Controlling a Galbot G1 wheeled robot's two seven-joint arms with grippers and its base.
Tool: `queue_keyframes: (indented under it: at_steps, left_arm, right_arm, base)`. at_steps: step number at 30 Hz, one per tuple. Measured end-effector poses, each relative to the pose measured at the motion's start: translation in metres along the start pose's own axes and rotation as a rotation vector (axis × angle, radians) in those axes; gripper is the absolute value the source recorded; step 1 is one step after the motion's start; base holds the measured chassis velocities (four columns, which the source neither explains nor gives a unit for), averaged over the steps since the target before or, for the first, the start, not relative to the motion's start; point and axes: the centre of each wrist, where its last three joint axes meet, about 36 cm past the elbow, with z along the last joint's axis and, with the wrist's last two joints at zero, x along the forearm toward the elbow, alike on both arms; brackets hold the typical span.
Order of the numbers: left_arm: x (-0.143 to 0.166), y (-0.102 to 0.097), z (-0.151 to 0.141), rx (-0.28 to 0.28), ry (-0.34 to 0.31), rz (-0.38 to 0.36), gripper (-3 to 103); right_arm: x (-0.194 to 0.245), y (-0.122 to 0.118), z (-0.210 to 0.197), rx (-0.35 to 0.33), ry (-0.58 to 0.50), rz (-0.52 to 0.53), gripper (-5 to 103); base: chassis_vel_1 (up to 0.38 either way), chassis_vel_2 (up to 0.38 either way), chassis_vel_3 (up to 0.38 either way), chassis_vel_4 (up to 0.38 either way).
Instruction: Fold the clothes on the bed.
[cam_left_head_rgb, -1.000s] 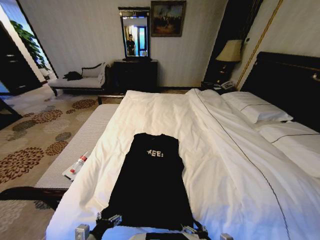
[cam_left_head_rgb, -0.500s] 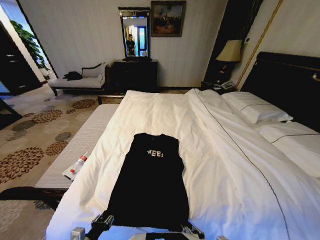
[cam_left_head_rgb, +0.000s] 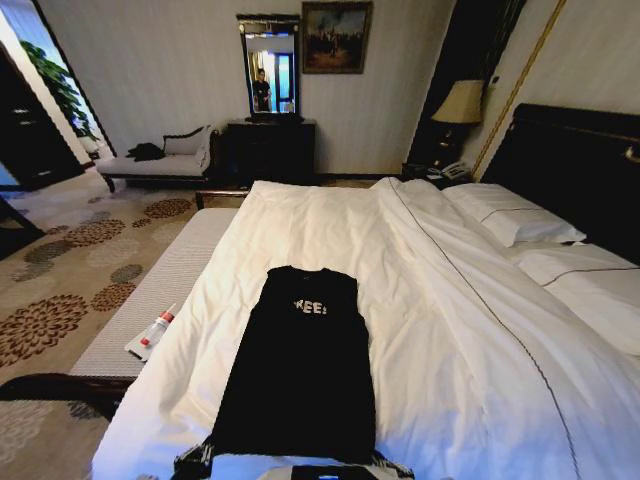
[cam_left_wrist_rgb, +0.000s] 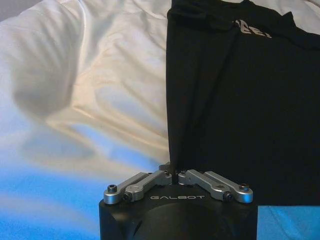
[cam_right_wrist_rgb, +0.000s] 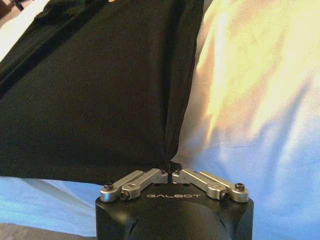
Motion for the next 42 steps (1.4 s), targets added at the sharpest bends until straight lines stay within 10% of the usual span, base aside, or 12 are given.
queue_keyframes:
  at_steps: [26, 42]
  left_arm:
    - [0.044, -0.008, 0.018, -0.056, -0.001, -0.039, -2]
    - [0.024, -0.029, -0.074, -0.148, -0.139, -0.014, 56]
  right_arm:
    - [0.02, 0.004, -0.002, 0.163, 0.081, 0.0, 1]
    - [0.043, 0.01, -0.089, 0.273, -0.124, 0.051, 54]
  base:
    - [0.0, 0.0, 0.0, 0.0]
    - [0.0, 0.0, 0.0, 0.0]
